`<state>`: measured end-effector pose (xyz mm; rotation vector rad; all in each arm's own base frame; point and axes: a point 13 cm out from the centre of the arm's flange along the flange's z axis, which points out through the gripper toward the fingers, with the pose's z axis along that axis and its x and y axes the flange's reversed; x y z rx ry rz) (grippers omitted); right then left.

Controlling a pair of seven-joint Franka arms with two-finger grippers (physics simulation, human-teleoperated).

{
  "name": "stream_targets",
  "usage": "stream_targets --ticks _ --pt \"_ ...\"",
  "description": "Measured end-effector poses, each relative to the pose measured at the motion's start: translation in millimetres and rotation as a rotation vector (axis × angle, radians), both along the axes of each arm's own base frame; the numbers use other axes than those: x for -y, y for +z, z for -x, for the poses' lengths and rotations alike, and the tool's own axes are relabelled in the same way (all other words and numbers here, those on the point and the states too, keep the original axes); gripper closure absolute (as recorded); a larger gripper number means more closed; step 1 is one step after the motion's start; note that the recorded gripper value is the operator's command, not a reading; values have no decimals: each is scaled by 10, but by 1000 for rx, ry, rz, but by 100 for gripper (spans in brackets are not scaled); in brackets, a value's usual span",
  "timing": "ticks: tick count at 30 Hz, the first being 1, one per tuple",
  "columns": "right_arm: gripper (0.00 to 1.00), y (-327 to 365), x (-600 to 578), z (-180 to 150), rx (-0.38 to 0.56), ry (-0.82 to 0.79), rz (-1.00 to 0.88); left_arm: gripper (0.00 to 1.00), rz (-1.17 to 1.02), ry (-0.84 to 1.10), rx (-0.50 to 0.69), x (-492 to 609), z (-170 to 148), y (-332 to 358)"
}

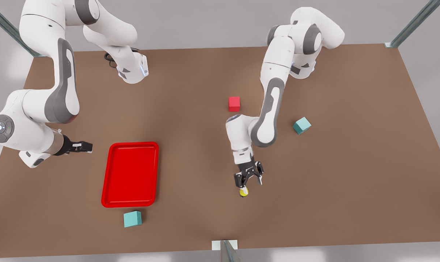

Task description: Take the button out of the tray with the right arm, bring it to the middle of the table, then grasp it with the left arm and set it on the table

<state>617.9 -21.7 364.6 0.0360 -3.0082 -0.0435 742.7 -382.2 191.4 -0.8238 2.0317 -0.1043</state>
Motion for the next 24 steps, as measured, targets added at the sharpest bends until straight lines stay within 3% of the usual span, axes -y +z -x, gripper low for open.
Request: stream_targets --ticks 9,14,19,24 --pt "0 -109 -193 -31 -12 27 -5 0 253 131 -206 -898 -366 930" --pt "0 -110 -201 -61 -6 31 -3 0 343 226 -447 -1992 -364 1505" --pt "0 -180 -230 -58 -19 34 -7 0 419 170 -712 -3106 324 2300" --pt "0 -209 -266 -56 -25 37 -9 0 370 -64 -900 -3213 1644 2857"
